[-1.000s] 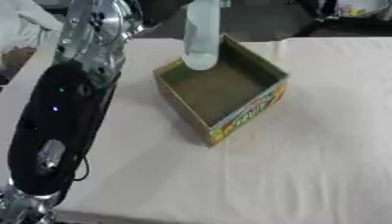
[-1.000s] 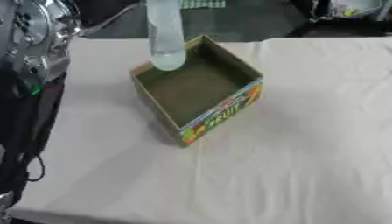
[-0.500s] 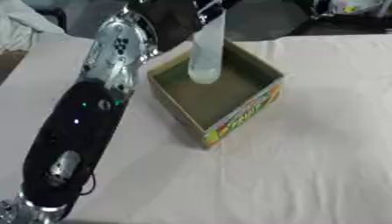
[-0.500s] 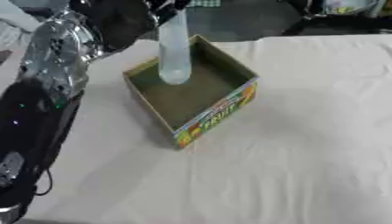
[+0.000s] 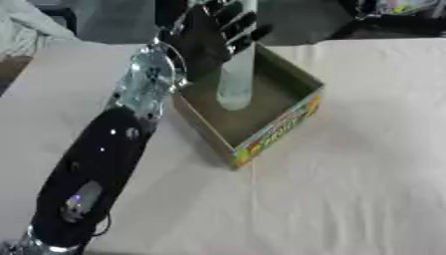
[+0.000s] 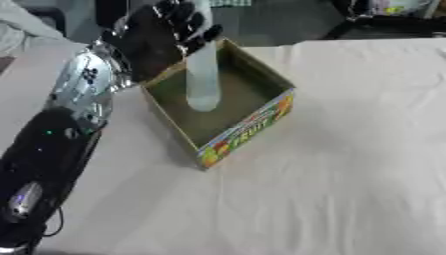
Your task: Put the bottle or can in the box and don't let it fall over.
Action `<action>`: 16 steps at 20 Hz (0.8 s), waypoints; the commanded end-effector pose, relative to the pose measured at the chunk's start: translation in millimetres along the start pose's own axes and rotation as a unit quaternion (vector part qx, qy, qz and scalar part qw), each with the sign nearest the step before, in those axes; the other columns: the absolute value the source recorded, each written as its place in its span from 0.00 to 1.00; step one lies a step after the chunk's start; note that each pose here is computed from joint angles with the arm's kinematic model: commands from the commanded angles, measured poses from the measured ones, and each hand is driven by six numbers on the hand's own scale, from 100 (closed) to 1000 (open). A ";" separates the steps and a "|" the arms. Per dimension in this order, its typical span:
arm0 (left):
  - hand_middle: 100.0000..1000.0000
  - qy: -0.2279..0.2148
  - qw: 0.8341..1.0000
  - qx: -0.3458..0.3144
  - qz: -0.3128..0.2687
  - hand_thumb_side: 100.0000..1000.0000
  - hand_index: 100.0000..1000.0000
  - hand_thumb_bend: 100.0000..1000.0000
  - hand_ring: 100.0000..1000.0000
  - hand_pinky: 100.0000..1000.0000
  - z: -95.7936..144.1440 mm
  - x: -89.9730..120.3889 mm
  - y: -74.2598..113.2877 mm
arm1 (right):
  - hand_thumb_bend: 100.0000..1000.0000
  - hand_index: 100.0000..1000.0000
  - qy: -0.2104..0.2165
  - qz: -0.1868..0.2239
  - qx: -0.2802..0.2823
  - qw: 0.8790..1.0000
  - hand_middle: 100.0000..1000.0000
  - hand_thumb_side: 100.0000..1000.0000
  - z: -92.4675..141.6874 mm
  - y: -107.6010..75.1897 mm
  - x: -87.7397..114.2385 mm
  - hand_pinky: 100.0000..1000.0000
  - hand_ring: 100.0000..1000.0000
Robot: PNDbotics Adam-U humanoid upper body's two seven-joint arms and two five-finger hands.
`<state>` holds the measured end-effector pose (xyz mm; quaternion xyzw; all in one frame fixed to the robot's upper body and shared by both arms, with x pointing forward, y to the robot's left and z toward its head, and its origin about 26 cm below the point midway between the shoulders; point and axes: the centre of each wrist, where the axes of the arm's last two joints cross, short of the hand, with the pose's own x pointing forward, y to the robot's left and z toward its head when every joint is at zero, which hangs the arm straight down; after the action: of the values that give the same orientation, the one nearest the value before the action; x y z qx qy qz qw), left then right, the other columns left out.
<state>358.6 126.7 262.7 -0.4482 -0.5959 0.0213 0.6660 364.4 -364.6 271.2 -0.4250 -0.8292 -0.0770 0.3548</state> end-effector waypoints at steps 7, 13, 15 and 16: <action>0.12 0.003 1.000 0.024 0.004 0.68 0.85 0.66 0.29 0.54 -7.0 -12.2 24.6 | 0.00 0.82 -0.017 -0.003 -0.012 1.000 0.59 0.74 -8.6 -7.2 8.7 0.77 0.68; 0.12 0.013 0.999 0.048 0.010 0.67 0.84 0.67 0.28 0.54 -7.2 -21.1 40.9 | 0.00 0.82 -0.017 -0.003 -0.014 1.000 0.59 0.74 -8.7 -7.8 8.4 0.77 0.68; 0.12 0.017 0.998 0.058 0.011 0.67 0.85 0.67 0.27 0.54 -6.6 -23.7 46.0 | 0.00 0.82 -0.017 -0.002 -0.014 1.000 0.59 0.74 -8.6 -8.1 8.0 0.77 0.68; 0.12 0.018 0.998 0.062 0.011 0.66 0.85 0.67 0.27 0.54 -6.2 -24.7 48.3 | 0.00 0.82 -0.017 -0.002 -0.014 1.000 0.59 0.74 -8.6 -8.3 7.8 0.77 0.69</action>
<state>380.7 136.5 208.4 -0.4171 -0.5665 0.0643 0.7078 364.5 -364.6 269.8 -0.4241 -0.8292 -0.0795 0.3554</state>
